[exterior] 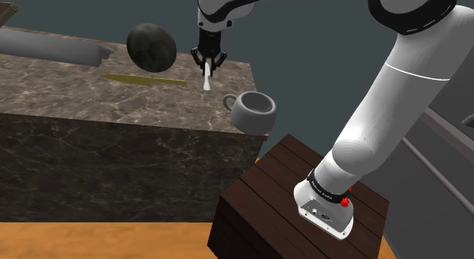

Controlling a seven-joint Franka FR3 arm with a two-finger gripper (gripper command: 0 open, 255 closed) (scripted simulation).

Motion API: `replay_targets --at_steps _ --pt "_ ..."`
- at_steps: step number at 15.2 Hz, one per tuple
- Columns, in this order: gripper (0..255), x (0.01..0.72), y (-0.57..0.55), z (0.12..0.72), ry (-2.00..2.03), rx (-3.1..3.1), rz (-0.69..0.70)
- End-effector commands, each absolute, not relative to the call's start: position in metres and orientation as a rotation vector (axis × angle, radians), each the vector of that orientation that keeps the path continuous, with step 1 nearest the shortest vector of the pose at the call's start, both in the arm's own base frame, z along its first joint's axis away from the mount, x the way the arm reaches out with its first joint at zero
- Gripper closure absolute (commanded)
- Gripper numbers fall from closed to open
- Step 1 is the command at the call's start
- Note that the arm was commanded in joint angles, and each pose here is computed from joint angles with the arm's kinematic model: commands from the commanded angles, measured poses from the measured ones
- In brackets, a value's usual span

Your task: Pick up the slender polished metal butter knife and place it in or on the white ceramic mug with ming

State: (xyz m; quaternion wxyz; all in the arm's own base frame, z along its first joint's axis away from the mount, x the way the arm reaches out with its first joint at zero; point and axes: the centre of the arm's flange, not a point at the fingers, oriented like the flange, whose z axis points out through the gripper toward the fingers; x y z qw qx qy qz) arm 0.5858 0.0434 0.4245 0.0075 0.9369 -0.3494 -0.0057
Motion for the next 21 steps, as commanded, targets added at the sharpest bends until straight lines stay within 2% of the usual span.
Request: replay_targets --at_steps 1,16,21 --pt "255 0.584 0.044 0.435 -1.092 2.929 -0.018" --pt "255 0.584 0.044 0.511 -1.092 2.929 -0.018" --pt "255 0.519 0.041 0.516 -1.092 2.929 -0.018"
